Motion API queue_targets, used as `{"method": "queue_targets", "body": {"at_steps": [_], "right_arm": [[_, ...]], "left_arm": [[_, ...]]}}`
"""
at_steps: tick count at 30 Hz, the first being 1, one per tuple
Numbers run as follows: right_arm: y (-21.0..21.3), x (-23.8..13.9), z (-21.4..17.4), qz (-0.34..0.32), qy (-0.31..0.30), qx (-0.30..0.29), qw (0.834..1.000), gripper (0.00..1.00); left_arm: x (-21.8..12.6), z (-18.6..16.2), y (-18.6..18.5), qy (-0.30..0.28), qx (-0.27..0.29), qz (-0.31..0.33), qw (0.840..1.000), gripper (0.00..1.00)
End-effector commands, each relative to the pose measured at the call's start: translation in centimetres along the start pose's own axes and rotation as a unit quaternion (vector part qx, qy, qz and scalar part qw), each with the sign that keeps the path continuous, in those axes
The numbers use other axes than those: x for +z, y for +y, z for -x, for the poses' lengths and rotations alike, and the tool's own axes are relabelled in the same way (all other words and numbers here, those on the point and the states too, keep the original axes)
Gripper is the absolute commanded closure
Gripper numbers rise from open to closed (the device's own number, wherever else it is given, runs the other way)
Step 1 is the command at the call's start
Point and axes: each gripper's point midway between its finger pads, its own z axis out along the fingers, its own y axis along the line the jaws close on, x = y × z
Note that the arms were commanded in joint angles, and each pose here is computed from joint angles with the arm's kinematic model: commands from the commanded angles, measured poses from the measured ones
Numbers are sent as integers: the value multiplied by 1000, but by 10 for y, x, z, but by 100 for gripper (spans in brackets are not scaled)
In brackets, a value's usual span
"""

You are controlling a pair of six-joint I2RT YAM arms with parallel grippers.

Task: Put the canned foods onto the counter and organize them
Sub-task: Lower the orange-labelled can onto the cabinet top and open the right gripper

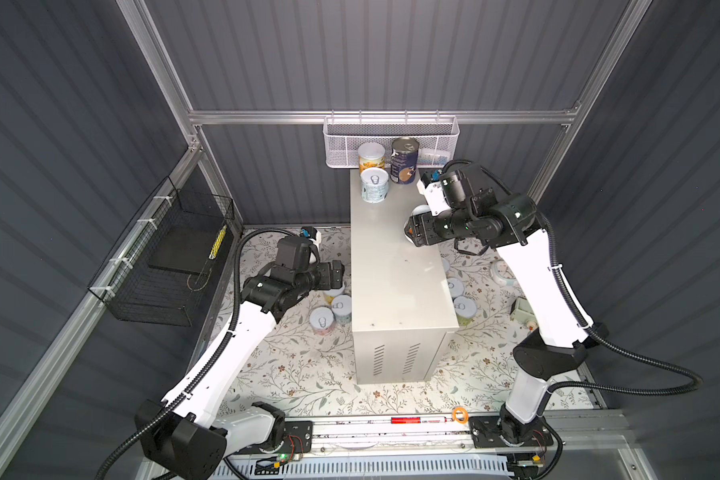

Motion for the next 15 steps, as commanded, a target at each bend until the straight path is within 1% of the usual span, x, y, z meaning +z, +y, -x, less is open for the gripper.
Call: {"method": "queue_targets", "body": {"at_steps": [1, 7, 15], "right_arm": [[6, 6, 13, 11, -20, 4, 1000, 34], [11, 12, 17, 21, -25, 2, 999, 20], [13, 11, 22, 26, -32, 3, 999, 11]], "left_arm": [[-4, 0, 6, -9, -1, 10, 1000, 5], [2, -7, 9, 0, 3, 16, 1000, 5], [4, -7, 11, -1, 6, 21, 1000, 5]]}}
